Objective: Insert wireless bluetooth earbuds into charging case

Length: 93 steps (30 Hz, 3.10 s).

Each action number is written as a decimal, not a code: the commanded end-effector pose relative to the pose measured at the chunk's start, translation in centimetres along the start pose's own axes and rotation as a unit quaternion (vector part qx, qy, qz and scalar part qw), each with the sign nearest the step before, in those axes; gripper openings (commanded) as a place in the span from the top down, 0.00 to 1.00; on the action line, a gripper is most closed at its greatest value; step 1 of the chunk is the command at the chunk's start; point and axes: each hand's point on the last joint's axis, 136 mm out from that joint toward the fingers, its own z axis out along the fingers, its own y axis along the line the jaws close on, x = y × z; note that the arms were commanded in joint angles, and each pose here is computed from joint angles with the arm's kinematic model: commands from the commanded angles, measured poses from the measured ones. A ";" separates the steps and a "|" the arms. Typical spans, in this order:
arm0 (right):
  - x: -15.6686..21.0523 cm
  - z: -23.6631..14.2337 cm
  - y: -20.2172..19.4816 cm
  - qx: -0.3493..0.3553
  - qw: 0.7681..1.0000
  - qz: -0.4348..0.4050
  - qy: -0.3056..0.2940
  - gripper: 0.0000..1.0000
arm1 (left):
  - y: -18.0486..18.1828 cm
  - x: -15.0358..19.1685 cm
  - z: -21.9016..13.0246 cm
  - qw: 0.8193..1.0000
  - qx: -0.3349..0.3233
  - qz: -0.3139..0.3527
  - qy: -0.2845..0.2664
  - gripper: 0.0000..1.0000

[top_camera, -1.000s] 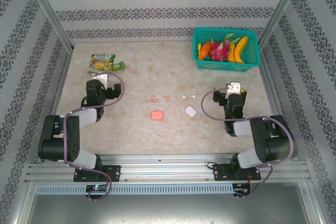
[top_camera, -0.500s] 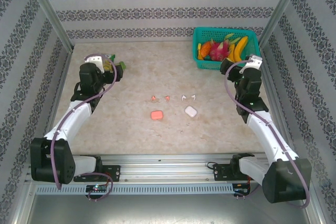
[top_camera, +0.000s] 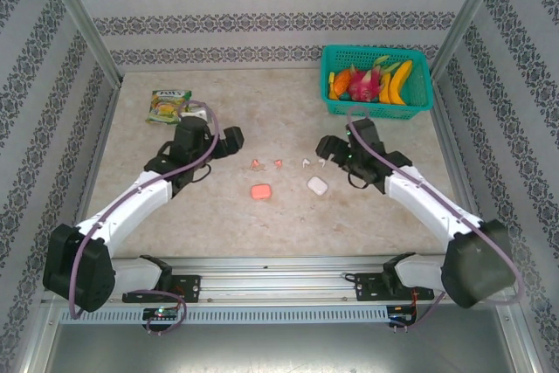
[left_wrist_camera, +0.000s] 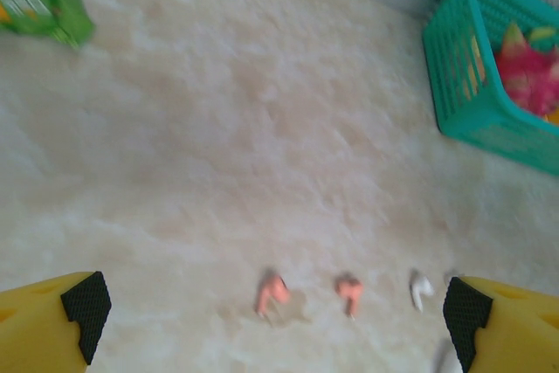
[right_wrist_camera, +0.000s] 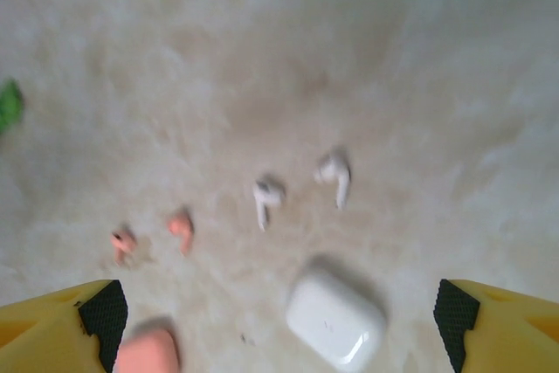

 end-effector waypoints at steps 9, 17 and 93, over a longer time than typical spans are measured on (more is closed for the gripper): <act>5.3 4.5 -3.2 0.190 0.980 0.018 0.058 0.03 | -2.0 3.9 1.9 0.999 -0.032 -0.020 0.035 0.00; 6.6 7.0 -2.1 0.204 0.976 0.012 0.074 0.07 | -2.4 4.3 2.5 0.999 -0.028 -0.018 0.040 0.00; 9.8 8.1 -5.0 0.211 0.970 0.073 0.095 0.24 | -6.9 8.0 4.0 0.981 0.051 -0.174 0.075 0.00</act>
